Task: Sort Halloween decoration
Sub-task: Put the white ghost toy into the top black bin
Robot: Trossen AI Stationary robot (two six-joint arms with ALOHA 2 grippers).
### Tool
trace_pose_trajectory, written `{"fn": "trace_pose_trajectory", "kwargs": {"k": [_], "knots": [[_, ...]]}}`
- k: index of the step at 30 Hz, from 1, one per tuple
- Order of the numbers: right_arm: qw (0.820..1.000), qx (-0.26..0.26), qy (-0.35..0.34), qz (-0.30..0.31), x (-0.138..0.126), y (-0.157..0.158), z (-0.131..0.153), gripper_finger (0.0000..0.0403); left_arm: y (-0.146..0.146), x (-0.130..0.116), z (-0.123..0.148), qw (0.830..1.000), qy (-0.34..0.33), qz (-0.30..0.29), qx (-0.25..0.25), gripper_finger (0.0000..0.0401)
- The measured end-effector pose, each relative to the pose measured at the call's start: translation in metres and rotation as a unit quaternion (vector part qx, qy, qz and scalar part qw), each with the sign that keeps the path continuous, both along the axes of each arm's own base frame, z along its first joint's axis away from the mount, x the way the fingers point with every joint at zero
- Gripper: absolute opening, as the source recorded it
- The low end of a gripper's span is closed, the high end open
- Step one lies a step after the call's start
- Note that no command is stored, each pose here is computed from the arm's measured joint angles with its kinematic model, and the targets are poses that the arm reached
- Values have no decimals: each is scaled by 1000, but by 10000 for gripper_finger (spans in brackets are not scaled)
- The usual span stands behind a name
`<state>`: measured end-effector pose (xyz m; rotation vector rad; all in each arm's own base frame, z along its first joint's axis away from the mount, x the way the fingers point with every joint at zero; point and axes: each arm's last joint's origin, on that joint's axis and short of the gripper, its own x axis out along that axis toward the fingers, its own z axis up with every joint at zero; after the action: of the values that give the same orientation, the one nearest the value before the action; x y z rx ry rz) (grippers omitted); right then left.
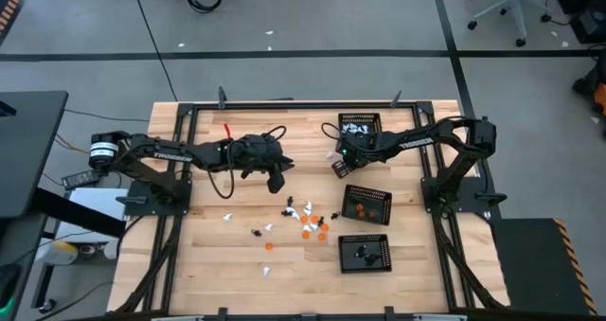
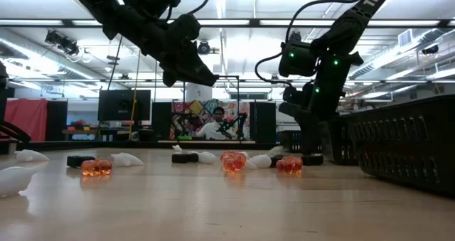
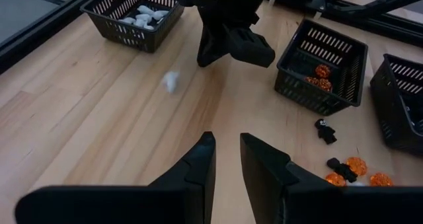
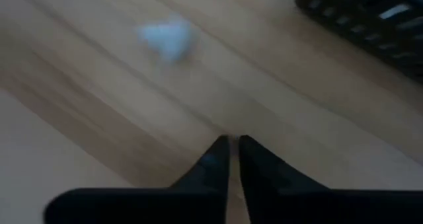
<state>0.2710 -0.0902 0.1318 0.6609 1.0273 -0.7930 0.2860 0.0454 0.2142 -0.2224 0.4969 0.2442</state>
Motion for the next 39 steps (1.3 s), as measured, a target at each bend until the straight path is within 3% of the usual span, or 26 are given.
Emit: {"fn": "trace_pose_trajectory", "kwargs": {"k": [4,7,12,15,21,24,28,34,39], "knots": [[1000,3,-2,6,-2,-1,2,6,0,0,0,1000,0,0,0,79],[999,19,-33,31,3,-1,4,14,0,0,0,1000,2,0,-1,79],[992,3,-109,56,18,3,11,78,0,-2,-6,1000,29,4,-10,79],[990,-30,-124,55,22,2,14,124,0,-4,-10,999,52,2,-9,79],[976,-91,-128,153,29,7,19,211,-6,-2,-10,999,49,-11,-3,79],[974,-96,-120,169,28,2,18,238,-9,-2,-10,999,49,-16,-3,79],[968,-125,-119,183,26,-11,20,247,-10,-2,-9,999,48,-17,-4,79],[961,-118,-134,213,27,-29,18,243,-10,-2,-9,999,46,-9,-6,79],[955,-122,-135,235,45,-40,17,243,-9,-2,-8,999,41,-3,-7,79]]}}
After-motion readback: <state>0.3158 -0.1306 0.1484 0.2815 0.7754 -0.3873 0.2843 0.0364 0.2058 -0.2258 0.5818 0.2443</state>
